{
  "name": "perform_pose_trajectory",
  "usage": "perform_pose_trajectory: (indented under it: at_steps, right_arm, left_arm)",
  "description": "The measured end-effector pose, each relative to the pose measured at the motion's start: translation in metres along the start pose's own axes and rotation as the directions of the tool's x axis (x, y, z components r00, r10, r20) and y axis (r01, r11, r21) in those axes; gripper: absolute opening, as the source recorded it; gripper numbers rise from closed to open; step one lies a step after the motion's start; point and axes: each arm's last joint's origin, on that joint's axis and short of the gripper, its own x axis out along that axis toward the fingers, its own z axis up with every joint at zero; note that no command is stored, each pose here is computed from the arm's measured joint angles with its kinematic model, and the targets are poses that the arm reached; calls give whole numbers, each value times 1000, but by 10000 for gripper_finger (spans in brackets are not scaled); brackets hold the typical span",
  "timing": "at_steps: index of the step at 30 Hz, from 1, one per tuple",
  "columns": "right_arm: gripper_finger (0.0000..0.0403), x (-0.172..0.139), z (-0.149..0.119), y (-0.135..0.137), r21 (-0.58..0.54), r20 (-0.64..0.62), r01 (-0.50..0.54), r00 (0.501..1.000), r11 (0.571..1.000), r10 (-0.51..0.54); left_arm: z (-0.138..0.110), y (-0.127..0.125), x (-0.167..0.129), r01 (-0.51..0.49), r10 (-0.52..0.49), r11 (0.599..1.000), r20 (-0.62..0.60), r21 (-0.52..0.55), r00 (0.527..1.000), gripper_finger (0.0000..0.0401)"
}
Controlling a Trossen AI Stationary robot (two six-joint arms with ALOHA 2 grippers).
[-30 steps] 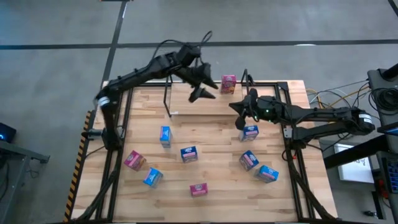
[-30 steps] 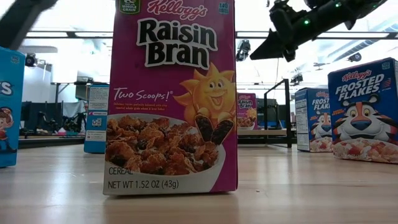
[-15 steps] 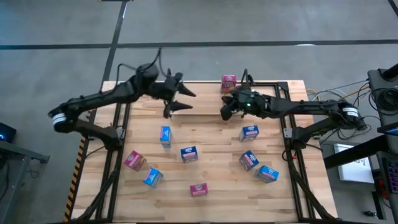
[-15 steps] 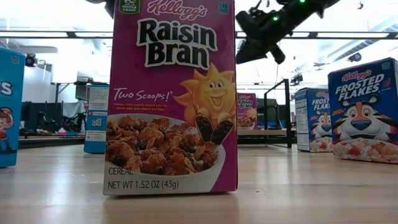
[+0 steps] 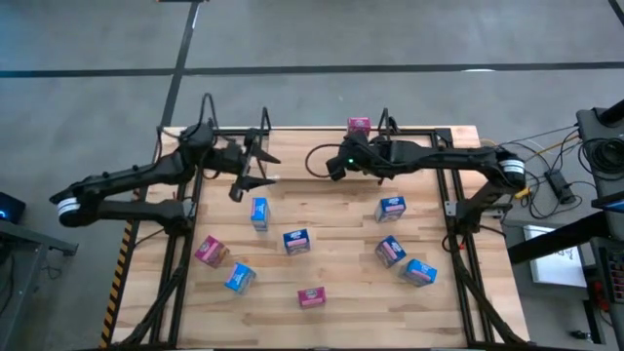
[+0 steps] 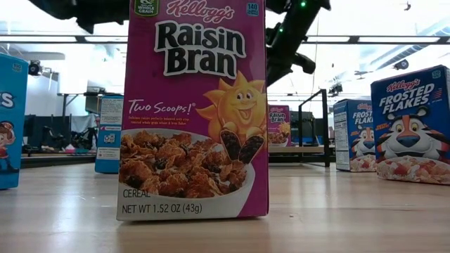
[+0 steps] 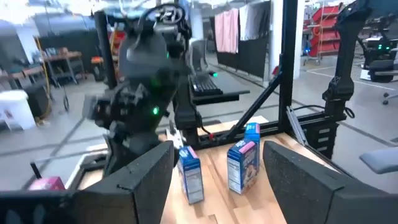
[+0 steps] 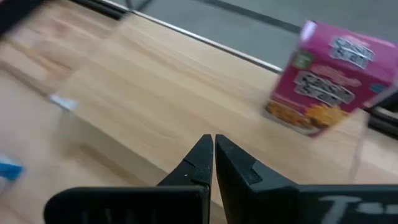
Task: Stack cereal on shelf
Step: Put the top purple cereal box on the shelf Adjust the purple cereal box on the shelf
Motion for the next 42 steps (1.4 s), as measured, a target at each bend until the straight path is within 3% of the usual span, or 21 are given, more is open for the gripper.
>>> perform_pose_trajectory:
  at_steps: [9,26,42]
  right_arm:
    - [9,28,-4,0,26,-59,116,992,993,-114]
    - [9,87,1,-29,1,-107,286,953,958,-284]
    - [9,92,7,-25,-43,-33,273,961,961,-274]
  left_arm:
    - [4,-8,-14,-33,31,998,51,48,998,231]
    - [7,-7,-19,-65,59,993,62,101,996,231]
    - [8,-7,-19,-69,60,989,70,133,996,231]
